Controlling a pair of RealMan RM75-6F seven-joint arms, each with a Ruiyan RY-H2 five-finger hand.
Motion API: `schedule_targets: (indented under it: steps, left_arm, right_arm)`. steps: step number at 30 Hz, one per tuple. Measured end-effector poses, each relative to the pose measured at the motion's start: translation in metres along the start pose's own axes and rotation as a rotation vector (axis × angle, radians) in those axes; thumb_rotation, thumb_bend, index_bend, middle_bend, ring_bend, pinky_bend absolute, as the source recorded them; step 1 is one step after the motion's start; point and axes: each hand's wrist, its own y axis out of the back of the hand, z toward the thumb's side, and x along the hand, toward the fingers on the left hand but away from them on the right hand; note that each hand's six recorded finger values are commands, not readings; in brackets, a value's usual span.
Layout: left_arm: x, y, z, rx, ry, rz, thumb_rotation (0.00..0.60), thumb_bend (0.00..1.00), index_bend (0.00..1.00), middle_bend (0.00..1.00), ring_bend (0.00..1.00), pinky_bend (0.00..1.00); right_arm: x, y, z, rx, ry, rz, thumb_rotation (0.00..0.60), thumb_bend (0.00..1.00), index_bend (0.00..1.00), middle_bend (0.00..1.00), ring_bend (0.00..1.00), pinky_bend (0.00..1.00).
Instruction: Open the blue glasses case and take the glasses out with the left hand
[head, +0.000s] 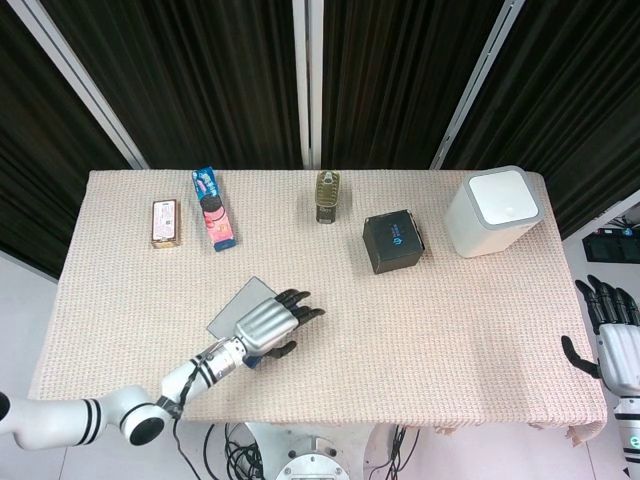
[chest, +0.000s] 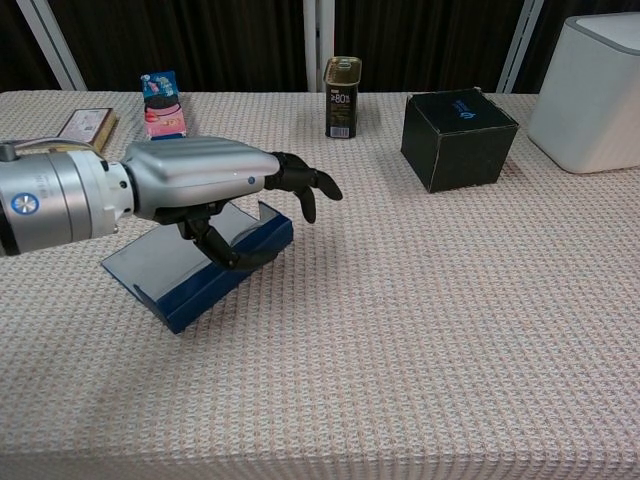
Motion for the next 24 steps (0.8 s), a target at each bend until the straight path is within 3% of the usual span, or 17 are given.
schedule_targets:
  steps: [24]
  left_arm:
    - [0.002, -0.007, -0.03, -0.049, 0.127, -0.095, 0.6, 0.46, 0.11, 0.24, 0.0, 0.11]
  right_arm:
    - [0.0, -0.004, 0.002, -0.007, 0.002, 0.013, 0.6, 0.31, 0.0, 0.0, 0.0, 0.0]
